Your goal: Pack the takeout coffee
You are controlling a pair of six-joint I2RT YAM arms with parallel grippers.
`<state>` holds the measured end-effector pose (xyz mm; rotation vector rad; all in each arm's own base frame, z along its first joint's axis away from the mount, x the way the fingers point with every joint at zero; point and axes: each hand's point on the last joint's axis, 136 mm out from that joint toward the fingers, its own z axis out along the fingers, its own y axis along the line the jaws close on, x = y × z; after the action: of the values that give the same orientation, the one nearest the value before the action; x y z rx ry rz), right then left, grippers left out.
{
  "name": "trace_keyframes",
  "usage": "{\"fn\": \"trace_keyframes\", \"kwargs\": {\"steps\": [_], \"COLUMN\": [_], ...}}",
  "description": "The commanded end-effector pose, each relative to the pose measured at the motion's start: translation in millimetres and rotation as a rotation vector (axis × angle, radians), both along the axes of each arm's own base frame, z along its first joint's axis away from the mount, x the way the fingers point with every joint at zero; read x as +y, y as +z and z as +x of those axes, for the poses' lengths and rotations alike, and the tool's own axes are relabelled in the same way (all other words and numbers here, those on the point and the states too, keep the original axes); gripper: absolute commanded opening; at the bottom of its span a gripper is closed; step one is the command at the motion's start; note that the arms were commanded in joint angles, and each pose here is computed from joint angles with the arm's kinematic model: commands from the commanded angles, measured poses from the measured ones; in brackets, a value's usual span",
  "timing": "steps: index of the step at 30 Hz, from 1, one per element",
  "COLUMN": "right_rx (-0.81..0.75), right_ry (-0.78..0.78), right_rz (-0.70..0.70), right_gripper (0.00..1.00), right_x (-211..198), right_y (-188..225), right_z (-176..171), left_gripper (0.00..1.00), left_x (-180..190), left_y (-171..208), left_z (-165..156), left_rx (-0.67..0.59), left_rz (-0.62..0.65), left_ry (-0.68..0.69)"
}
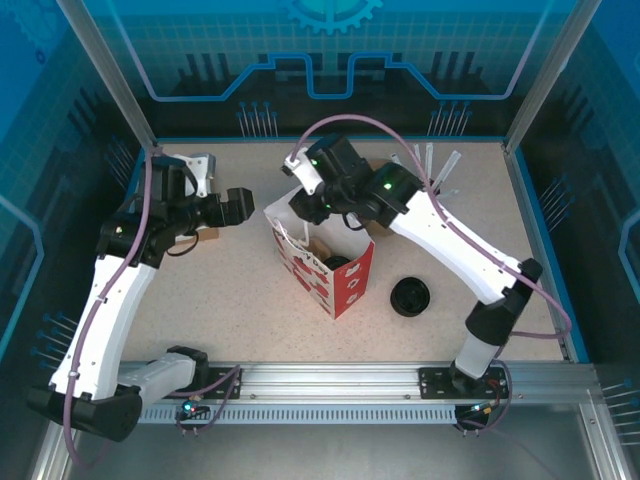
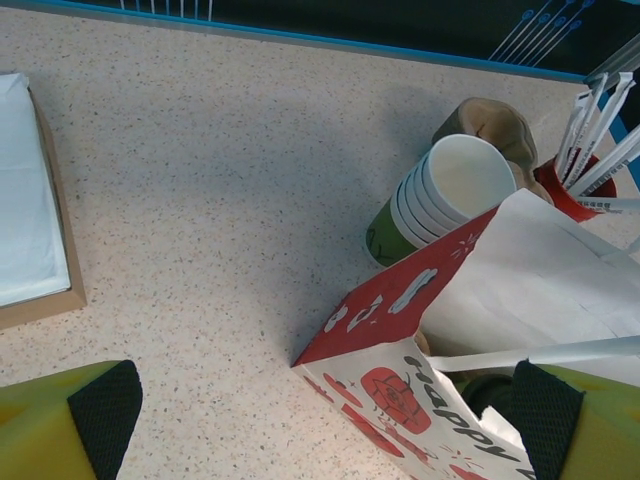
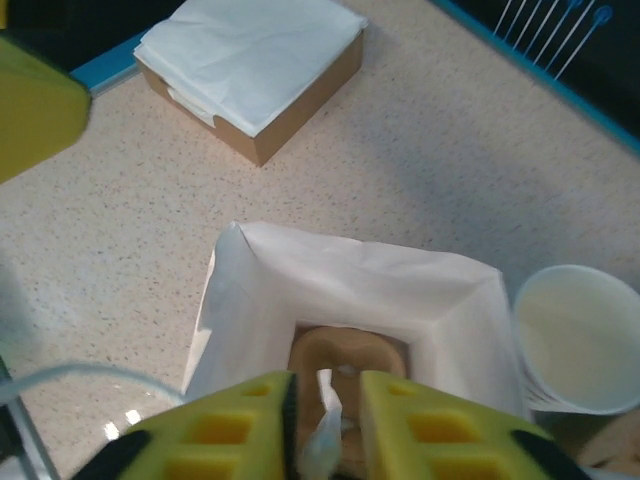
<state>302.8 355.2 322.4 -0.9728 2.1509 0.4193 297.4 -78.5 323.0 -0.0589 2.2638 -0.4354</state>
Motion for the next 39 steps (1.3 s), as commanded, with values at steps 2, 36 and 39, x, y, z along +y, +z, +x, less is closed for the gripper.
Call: {"fn": "trace_keyframes", "kwargs": {"steps": [2, 36, 39], "right_rx": [0.016, -0.071, -0.069], "right_ry": [0.022, -0.482, -0.497], "right_rz": [0.03, 0.433, 0.417], "right_gripper": [0.35, 0.84, 0.84], "right_x": [1.1, -199.5, -205.0], "right_y": [12.9, 81.9, 74.3], "right_z": [-3.0, -19.0, -21.6], "left_gripper": [0.99, 0.56, 0.51], "left_x": [6.1, 147.4, 148.8], "left_y": [3.5, -173.8, -182.5], "left_z": [-1.7, 93.3, 103.1], "left_rx": [0.034, 0.575, 0.592], "left_rz": [0.002, 0.337, 0.318], "left_ry": [0.005, 0.176, 0.162]}}
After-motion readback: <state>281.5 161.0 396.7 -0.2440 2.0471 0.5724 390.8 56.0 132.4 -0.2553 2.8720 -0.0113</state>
